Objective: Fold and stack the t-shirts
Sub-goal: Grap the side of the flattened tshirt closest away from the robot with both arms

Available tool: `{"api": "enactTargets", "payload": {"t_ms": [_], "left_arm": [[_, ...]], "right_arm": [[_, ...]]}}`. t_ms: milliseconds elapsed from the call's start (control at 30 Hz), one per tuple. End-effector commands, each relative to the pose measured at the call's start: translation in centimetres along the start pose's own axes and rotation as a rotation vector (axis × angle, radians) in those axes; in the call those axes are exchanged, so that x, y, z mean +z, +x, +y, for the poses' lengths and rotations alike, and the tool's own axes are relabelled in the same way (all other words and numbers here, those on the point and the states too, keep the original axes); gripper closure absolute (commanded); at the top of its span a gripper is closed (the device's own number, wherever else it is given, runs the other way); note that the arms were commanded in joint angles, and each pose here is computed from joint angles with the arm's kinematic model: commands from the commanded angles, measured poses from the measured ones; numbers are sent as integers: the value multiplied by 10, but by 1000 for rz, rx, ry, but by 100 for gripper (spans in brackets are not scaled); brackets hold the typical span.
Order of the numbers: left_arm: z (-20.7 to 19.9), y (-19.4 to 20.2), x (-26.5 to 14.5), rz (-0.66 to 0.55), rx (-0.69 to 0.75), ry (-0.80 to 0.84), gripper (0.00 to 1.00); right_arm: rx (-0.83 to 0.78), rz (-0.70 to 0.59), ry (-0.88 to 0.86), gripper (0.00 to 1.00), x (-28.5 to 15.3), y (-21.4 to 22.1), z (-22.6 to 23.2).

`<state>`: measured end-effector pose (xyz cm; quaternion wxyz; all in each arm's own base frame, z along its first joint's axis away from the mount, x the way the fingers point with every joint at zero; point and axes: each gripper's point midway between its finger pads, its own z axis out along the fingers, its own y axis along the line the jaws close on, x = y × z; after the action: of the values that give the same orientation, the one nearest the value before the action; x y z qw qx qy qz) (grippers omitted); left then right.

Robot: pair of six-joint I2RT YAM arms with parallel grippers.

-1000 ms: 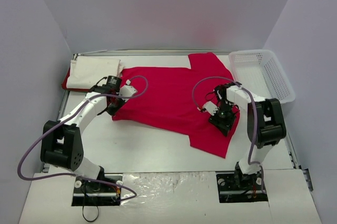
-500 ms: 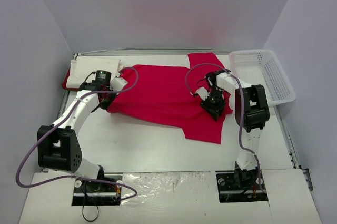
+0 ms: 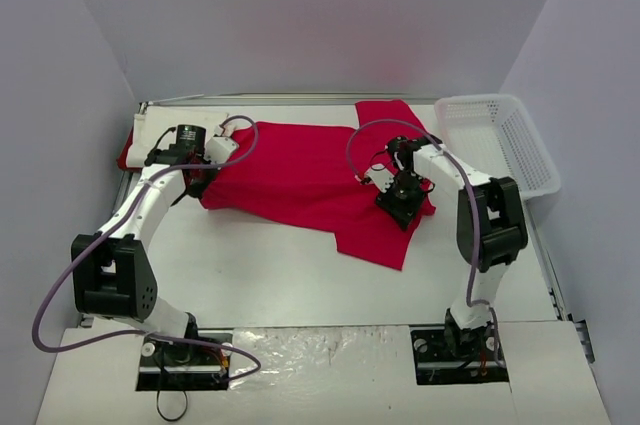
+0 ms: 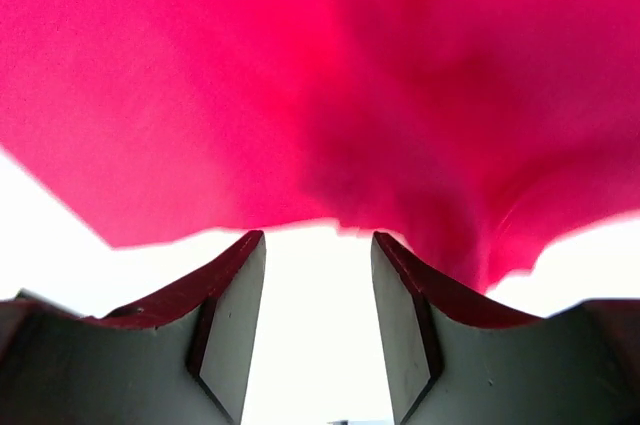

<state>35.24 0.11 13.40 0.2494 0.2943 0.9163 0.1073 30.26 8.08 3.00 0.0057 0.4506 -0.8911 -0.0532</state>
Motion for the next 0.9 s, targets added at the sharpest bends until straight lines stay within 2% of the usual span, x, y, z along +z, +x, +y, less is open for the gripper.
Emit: {"api": "enactTargets", "payload": {"t_ms": [0,133,367,500,533,867], "left_arm": [[4,-2,-15,-38,-15,-12,98],[2,-2,-17,-44,-30,-6,98],[-5,0,-15,-53,-41,20,98],[-6,3,-15,-52,-48,24,98],[-7,5,-15,-54,-47,26,98],[-8,10,-16,-53,-53,31,98]], "right_arm": [[-80,-4,15,57,-37,18,33],[-154,-19,55,55,-48,18,67],[-257,72,22,50,-26,35,107],[-275,97,10,48,-11,39,112],[-276,95,11,43,-8,38,112],[-304,119,-37,43,11,27,125]]}}
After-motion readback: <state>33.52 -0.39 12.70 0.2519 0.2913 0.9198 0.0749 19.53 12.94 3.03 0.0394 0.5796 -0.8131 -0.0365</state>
